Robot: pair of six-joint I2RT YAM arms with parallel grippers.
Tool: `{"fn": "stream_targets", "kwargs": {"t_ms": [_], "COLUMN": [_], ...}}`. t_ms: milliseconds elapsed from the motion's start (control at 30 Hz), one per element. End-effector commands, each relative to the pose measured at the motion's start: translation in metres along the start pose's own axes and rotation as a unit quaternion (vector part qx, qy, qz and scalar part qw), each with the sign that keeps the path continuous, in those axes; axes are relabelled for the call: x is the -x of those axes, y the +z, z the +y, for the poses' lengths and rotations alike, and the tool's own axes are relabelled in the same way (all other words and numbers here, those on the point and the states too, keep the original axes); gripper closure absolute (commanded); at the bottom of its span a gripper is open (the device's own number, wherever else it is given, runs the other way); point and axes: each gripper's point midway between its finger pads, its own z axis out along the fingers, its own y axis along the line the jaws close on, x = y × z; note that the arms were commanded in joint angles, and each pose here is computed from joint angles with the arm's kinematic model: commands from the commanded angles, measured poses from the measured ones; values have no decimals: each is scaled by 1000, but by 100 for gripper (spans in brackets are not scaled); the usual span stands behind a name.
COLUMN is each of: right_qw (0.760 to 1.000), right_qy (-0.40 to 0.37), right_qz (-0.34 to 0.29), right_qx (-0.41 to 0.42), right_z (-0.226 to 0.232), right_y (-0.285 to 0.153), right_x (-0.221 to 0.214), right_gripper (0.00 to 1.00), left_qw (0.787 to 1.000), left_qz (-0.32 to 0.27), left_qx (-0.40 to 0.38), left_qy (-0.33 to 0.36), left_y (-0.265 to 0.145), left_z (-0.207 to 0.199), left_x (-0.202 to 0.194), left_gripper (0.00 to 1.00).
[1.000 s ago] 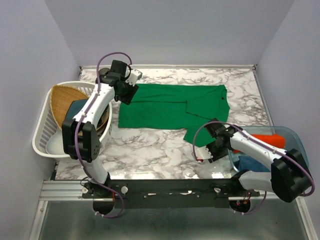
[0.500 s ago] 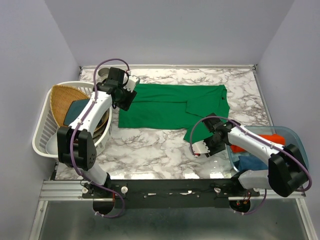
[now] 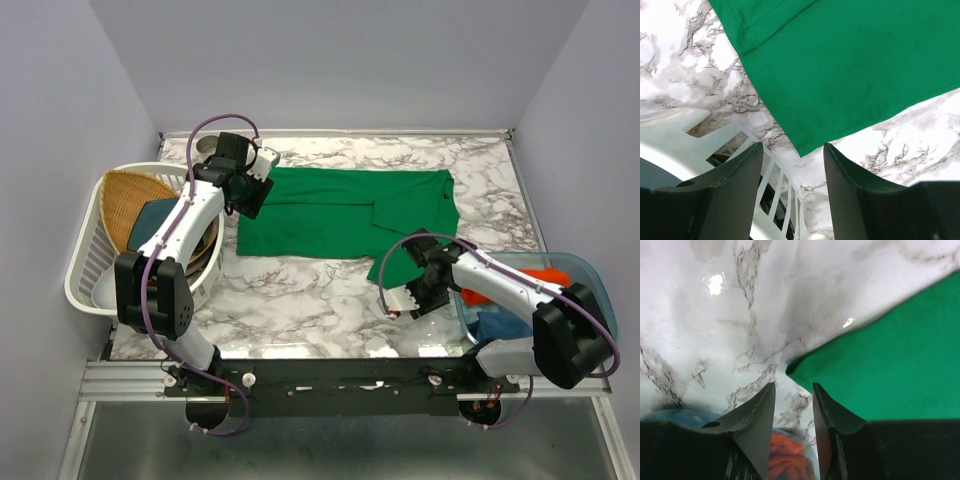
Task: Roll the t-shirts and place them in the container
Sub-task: Fold the T-shirt at the center of the board.
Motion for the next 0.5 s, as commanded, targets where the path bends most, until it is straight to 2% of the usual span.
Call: {"fn": "stream_targets", "kwargs": {"t_ms": [0,233,433,467], "right_qw": [1000,999,999,999], "right_qy": [-7,-16,-30,-31], "right_qz": [-16,-11,-1,0], "right_qx": [18,31,32,31], "right_z": [3,5,11,11], "right_y": [10,19,31,32], "right_x": [9,8,5,5], "right_gripper": [57,61,68,72], "left_qw": [1000,1000,1000,1000], "left_qz": [-3,3,7,9], "left_qx": [4,-2,-14,-18], "left_qy": [-8,-7,-5,-5], "left_y": [3,7,11,13], "left_z": [5,5,3,3], "left_x": [5,4,8,8], "left_gripper": [40,41,41,41]}}
